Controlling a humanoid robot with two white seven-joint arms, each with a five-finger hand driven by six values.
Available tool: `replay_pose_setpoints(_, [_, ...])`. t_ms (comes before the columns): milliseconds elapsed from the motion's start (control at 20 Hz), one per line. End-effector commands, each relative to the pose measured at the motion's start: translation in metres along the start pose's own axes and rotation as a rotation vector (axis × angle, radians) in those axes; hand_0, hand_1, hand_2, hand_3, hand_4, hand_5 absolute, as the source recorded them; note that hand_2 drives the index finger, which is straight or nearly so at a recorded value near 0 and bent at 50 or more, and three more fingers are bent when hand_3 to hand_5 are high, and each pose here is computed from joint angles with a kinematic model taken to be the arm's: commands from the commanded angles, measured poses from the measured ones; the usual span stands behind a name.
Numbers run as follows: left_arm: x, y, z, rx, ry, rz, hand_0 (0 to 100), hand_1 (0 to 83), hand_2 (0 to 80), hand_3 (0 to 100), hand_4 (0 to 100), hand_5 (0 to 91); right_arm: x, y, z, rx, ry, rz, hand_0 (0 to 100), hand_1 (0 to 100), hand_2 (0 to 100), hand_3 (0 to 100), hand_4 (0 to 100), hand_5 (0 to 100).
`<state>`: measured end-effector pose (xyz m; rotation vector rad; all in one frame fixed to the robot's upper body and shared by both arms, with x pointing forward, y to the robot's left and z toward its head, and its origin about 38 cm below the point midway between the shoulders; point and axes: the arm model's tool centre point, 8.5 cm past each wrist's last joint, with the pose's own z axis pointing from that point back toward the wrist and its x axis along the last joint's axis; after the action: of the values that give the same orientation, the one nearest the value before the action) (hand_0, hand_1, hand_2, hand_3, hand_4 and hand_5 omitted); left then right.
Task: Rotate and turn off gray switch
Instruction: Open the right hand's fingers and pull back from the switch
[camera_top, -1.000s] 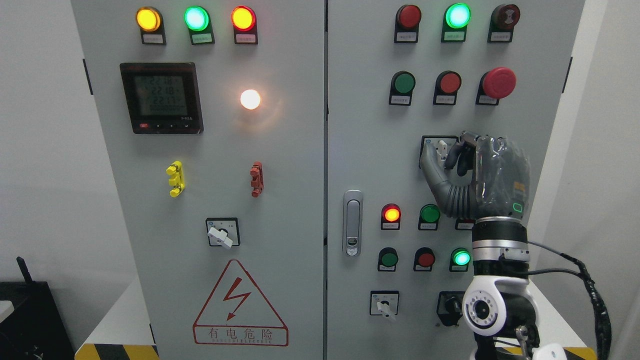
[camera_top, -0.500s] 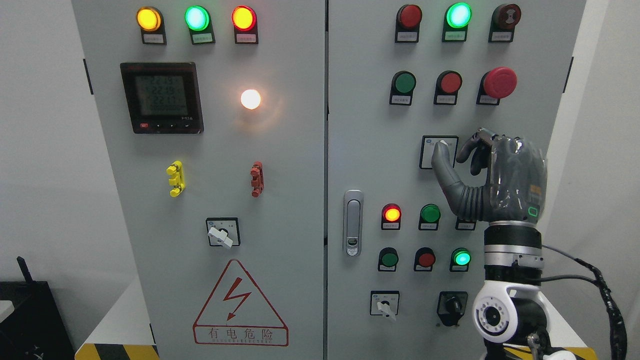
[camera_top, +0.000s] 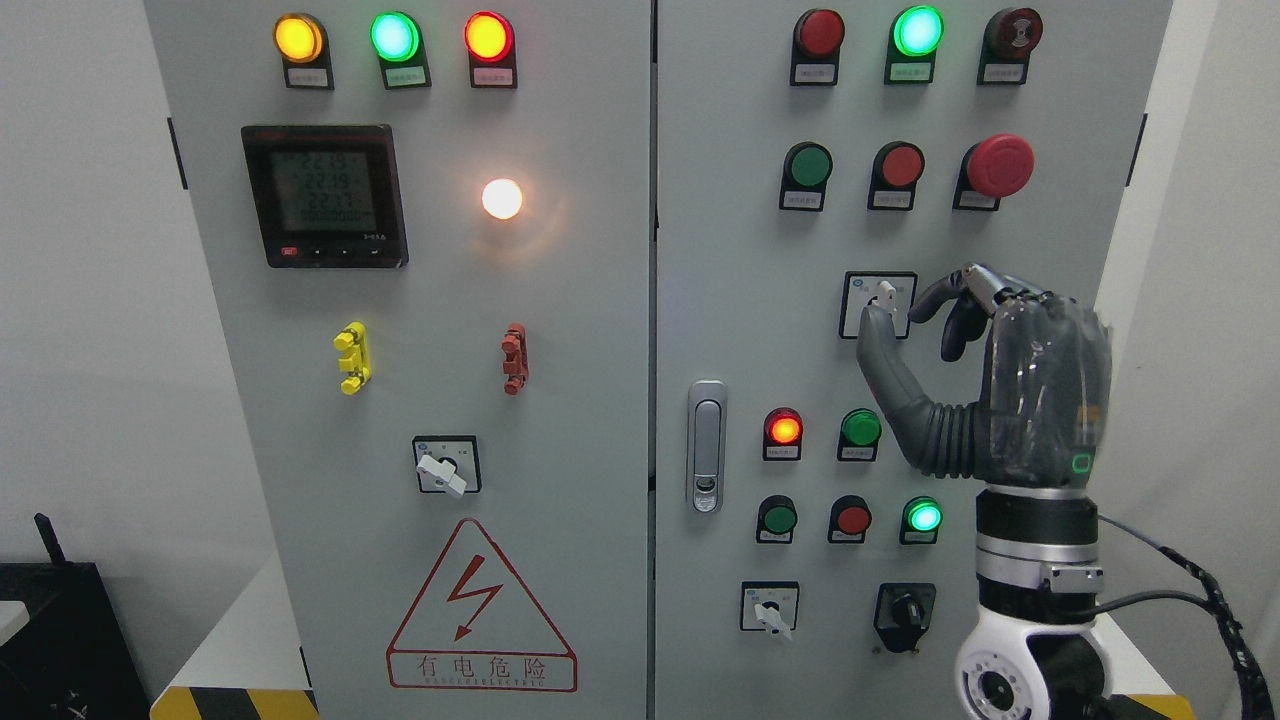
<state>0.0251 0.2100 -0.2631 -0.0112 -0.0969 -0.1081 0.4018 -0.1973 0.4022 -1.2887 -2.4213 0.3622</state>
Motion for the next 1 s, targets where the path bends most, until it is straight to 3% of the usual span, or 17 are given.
replay_pose_setpoints(0, [0.0,0.001,0.0,0.004,-0.001,0.032,12,38.9,0.0,0,0,0.0,0.005,-0.009,0.028,0.03,-0.054,0.002,38,29,41,46,31,21])
replay_pose_setpoints(150, [0.0,0.0,0.0,0.002,0.0,0.032,12,38.9,0.0,0,0,0.0,0.0,-0.008,0.034,0.095,-0.067,0.016,38,23,26,24,10,2])
replay_pose_setpoints(250, [0.0,0.0,0.0,0.002,0.0,0.032,12,38.9,0.0,0,0,0.0,-0.005,-0.006,0.039,0.157,-0.053,0.029,29,28,16,15,2,0])
replay_pose_setpoints(400, [0.0,0.0,0.0,0.002,0.0,0.032,12,38.9,0.0,0,0,0.0,-0.007,-0.006,0.04,0.178,-0.05,0.037,17,34,5,4,0,0])
replay_pose_setpoints(950, [0.0,0.0,0.0,0.002,0.0,0.032,12,38.9,0.0,0,0,0.0,-0.017,-0.025,0.043,0.139,-0.043,0.088,13,34,2,1,0,0])
